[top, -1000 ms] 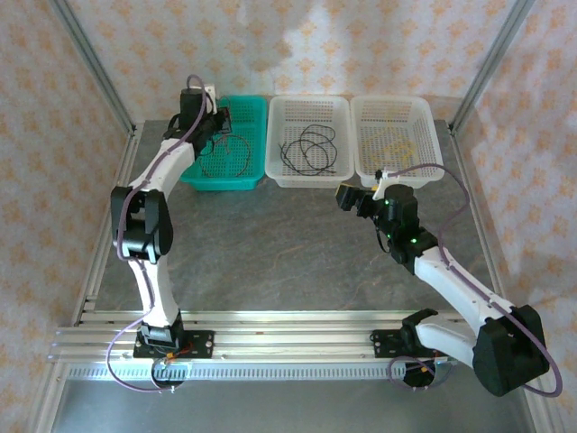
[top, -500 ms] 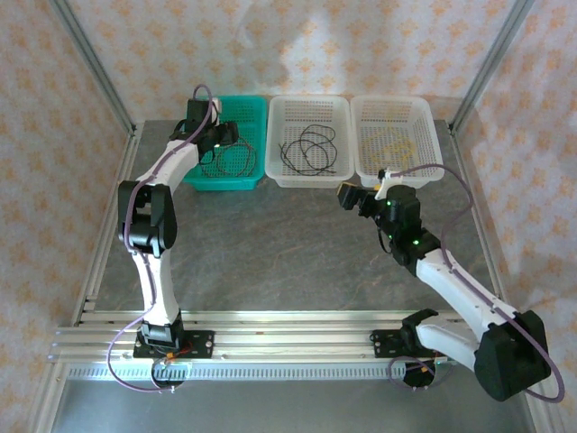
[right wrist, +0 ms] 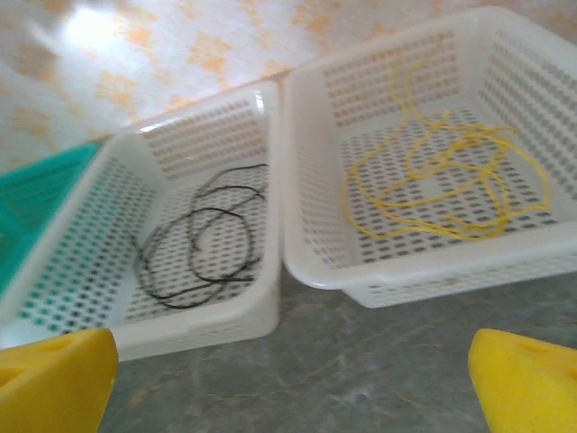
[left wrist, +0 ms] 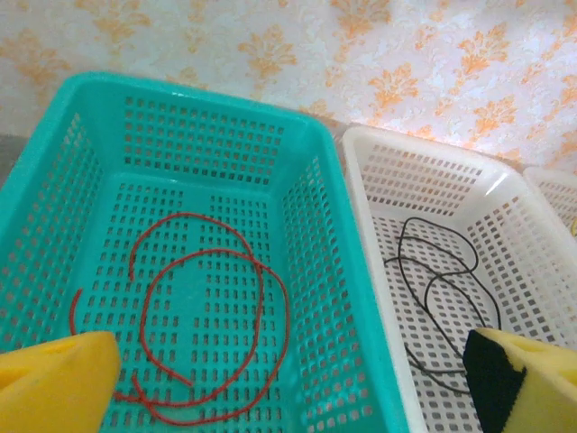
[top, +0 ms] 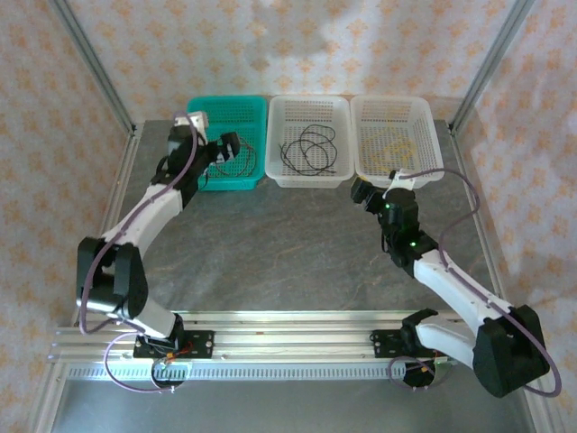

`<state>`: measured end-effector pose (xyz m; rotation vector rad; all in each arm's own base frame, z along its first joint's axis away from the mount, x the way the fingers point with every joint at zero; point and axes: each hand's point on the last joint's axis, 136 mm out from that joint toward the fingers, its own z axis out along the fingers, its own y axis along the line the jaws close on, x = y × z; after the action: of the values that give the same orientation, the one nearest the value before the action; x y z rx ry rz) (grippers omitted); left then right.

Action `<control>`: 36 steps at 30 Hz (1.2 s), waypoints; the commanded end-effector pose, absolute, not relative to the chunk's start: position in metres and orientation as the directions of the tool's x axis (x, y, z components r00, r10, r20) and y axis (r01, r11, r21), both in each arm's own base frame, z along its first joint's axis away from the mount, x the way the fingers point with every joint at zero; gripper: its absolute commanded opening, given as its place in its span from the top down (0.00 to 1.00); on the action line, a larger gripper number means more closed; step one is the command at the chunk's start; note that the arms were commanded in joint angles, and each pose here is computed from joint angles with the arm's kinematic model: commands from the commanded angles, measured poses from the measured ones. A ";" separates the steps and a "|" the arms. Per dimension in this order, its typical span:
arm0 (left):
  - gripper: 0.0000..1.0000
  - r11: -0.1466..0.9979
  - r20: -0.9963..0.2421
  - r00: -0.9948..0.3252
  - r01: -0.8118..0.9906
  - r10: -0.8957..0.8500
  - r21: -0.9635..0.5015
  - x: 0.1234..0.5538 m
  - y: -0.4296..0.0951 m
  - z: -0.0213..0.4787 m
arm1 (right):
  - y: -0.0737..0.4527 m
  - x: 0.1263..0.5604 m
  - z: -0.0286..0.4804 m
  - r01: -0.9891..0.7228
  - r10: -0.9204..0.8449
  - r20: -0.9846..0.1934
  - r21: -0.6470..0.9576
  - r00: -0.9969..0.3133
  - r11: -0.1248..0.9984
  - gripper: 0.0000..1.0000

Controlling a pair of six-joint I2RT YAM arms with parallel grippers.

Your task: Untangle the cables

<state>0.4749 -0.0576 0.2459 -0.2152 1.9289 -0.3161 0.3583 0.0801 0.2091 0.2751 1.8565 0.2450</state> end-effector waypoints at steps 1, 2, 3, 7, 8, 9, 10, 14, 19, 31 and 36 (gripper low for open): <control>0.01 0.934 -0.901 -0.252 -0.037 -0.353 -0.355 0.457 -0.044 0.246 | 0.055 0.361 0.201 0.188 0.299 -0.926 0.260 -0.228 0.947 0.00; 0.01 0.933 -0.905 -0.231 -0.053 -0.357 -0.355 0.447 -0.039 0.242 | 0.052 0.360 0.200 0.196 0.300 -0.929 0.260 -0.217 0.946 0.00; 0.01 0.933 -0.909 -0.211 -0.071 -0.360 -0.354 0.438 -0.034 0.239 | 0.050 0.360 0.199 0.203 0.298 -0.932 0.257 -0.204 0.945 0.00; 0.01 0.930 -0.927 -0.136 -0.168 -0.349 -0.326 0.404 -0.009 0.223 | 0.037 0.353 0.192 0.235 0.270 -0.953 0.233 -0.139 0.944 0.00; 0.01 0.929 -0.931 -0.121 -0.192 -0.344 -0.318 0.397 -0.003 0.218 | 0.034 0.351 0.187 0.234 0.252 -0.958 0.215 -0.140 0.948 0.00; 0.01 0.929 -0.936 -0.110 -0.207 -0.334 -0.307 0.391 0.001 0.216 | 0.032 0.350 0.183 0.228 0.239 -0.961 0.204 -0.142 0.952 0.00; 0.01 0.943 -0.949 -0.112 -0.197 -0.293 -0.268 0.386 0.001 0.211 | 0.028 0.349 0.179 0.233 0.234 -0.962 0.197 -0.142 0.952 0.00; 0.01 0.945 -0.974 -0.079 -0.269 -0.212 -0.184 0.363 0.019 0.193 | 0.009 0.354 0.165 0.298 0.217 -0.958 0.155 -0.187 0.942 0.00; 0.01 0.943 -0.986 -0.081 -0.315 -0.143 -0.110 0.343 0.031 0.175 | -0.005 0.350 0.161 0.327 0.139 -0.973 0.073 -0.184 0.942 0.00; 0.00 0.952 -0.996 -0.073 -0.304 -0.054 -0.030 0.326 0.033 0.153 | -0.037 0.333 0.135 0.438 0.240 -0.964 0.167 -0.116 0.883 0.00; 0.01 0.954 -0.999 -0.032 -0.298 -0.038 -0.026 0.330 0.032 0.158 | -0.036 0.339 0.135 0.420 0.211 -0.969 0.141 -0.125 0.896 0.00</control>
<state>0.3279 0.0316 0.1394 -0.2767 1.6795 0.2115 0.3327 -0.0327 0.1200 0.4844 1.7680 -0.1928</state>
